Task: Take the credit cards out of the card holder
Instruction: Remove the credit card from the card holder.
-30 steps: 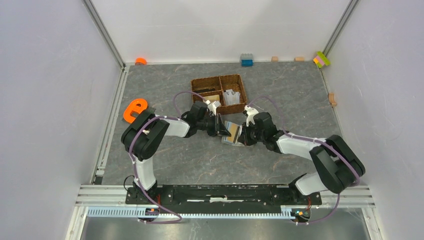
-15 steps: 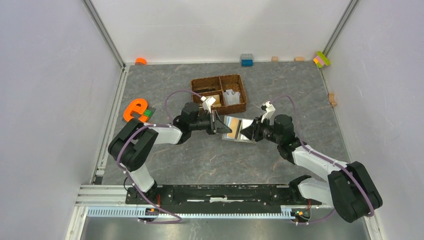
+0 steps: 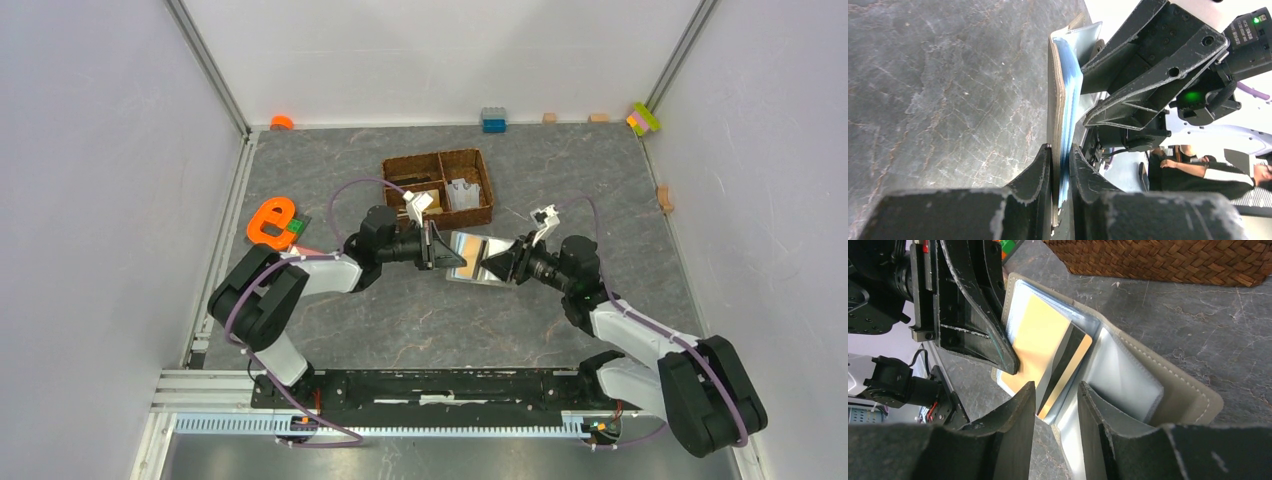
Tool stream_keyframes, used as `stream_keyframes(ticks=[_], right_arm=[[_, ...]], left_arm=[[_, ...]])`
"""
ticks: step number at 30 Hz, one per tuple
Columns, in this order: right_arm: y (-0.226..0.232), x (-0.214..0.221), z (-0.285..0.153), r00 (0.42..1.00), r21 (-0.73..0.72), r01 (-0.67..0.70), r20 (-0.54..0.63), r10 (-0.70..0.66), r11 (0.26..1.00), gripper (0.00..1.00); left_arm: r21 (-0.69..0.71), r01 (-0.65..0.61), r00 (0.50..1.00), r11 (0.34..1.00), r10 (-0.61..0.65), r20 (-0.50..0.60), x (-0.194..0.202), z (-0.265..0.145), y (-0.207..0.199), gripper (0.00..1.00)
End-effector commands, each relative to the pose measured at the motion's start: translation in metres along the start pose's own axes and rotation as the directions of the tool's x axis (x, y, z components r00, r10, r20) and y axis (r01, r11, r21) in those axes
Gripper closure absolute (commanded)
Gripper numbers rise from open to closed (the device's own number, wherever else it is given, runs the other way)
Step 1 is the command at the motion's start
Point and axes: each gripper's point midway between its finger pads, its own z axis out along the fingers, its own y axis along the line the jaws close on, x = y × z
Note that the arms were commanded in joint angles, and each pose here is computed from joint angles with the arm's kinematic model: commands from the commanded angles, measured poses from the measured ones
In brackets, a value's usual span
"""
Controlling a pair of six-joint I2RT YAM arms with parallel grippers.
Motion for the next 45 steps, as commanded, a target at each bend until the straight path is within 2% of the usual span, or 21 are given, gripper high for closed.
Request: stream_keyframes(ticks=[1, 5, 9, 21, 33, 40, 41, 45], right_arm=[[0.007, -0.016, -0.009, 0.996, -0.031, 0.019, 0.085, -0.016, 0.999, 0.58], [0.012, -0.026, -0.015, 0.991, -0.040, 0.047, 0.130, -0.041, 0.998, 0.57], [0.013, -0.028, -0.016, 0.990, -0.046, 0.044, 0.133, -0.038, 0.998, 0.50], [0.020, -0.037, -0.026, 0.981, -0.111, 0.015, 0.192, 0.006, 0.994, 0.51], [0.043, -0.047, -0.046, 0.960, -0.255, 0.010, 0.272, 0.062, 0.967, 0.69], [0.043, -0.045, -0.045, 0.962, -0.260, 0.003, 0.264, 0.068, 0.966, 0.64], [0.042, -0.045, -0.044, 0.963, -0.257, 0.001, 0.262, 0.069, 0.966, 0.66], [0.043, -0.045, -0.045, 0.962, -0.262, 0.004, 0.263, 0.068, 0.965, 0.85]], left_arm=[[0.178, -0.138, 0.990, 0.974, 0.136, 0.024, -0.010, -0.005, -0.060, 0.92], [0.182, -0.159, 0.987, 0.970, 0.155, 0.036, -0.011, -0.008, -0.065, 0.92], [0.208, -0.168, 0.986, 0.964, 0.166, 0.028, -0.008, -0.007, -0.071, 0.92], [0.261, -0.175, 0.982, 0.949, 0.186, -0.018, 0.003, -0.002, -0.084, 0.91], [0.346, -0.157, 0.981, 0.925, 0.187, -0.053, 0.012, 0.002, -0.100, 0.91], [0.351, -0.188, 0.969, 0.917, 0.232, -0.089, 0.023, 0.008, -0.105, 0.91], [0.345, -0.205, 0.964, 0.916, 0.250, -0.091, 0.025, 0.009, -0.106, 0.91], [0.310, -0.229, 0.959, 0.923, 0.268, -0.090, 0.026, 0.009, -0.104, 0.88]])
